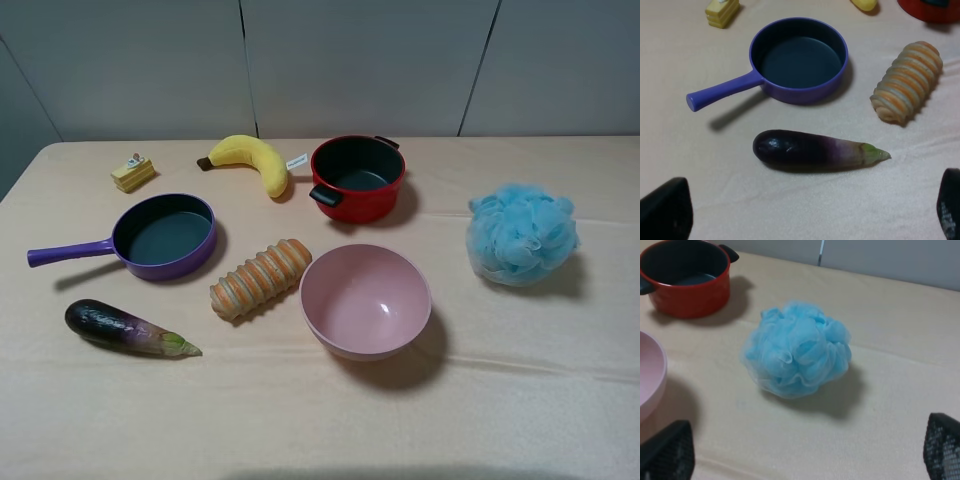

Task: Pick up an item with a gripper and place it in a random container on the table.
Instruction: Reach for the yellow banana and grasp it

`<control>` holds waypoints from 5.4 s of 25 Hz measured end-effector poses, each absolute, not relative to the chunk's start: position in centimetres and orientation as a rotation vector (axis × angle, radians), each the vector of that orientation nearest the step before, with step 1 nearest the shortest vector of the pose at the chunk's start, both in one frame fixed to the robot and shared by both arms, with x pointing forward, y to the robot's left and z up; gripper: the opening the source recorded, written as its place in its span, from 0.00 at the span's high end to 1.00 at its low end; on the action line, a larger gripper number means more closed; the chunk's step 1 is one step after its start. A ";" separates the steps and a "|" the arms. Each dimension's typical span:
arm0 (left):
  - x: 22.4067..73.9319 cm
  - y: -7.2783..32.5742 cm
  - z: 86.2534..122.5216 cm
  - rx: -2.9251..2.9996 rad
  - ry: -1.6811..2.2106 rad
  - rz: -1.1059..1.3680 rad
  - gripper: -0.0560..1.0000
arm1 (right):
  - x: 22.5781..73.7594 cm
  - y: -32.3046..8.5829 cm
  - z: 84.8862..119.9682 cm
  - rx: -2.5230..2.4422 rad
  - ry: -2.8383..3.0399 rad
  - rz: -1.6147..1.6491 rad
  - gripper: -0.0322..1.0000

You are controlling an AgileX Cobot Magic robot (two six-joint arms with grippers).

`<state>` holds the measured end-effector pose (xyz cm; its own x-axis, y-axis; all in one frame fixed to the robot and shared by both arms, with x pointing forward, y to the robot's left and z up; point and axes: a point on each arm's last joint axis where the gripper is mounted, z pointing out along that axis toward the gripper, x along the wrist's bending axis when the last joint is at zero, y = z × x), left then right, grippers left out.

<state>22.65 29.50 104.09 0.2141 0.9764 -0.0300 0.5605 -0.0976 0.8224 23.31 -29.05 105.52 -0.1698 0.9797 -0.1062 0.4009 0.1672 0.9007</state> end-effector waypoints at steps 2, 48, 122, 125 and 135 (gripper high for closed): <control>22.7 29.5 104.1 1.759 1.438 0.720 0.01 | 23.3 -29.1 105.5 1.330 1.693 0.974 0.30; 22.7 29.5 104.1 1.759 1.438 0.720 0.01 | 23.3 -29.1 105.5 1.330 1.693 0.974 0.30; 22.7 29.5 104.1 1.759 1.438 0.720 0.01 | 54.2 -16.9 113.5 1.446 2.349 0.806 0.30; 22.7 29.5 104.1 1.759 1.438 0.720 0.01 | 56.1 -15.1 113.1 1.392 2.386 0.807 0.30; 22.7 29.5 104.1 1.759 1.438 0.720 0.01 | 61.3 -9.9 111.7 1.283 2.441 0.837 0.30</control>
<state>22.65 29.50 104.09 0.2141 0.9764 -0.0301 0.5605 -0.0976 0.8224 61.29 -9.89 111.65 -0.5763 0.8164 0.0365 0.6672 0.4442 0.5980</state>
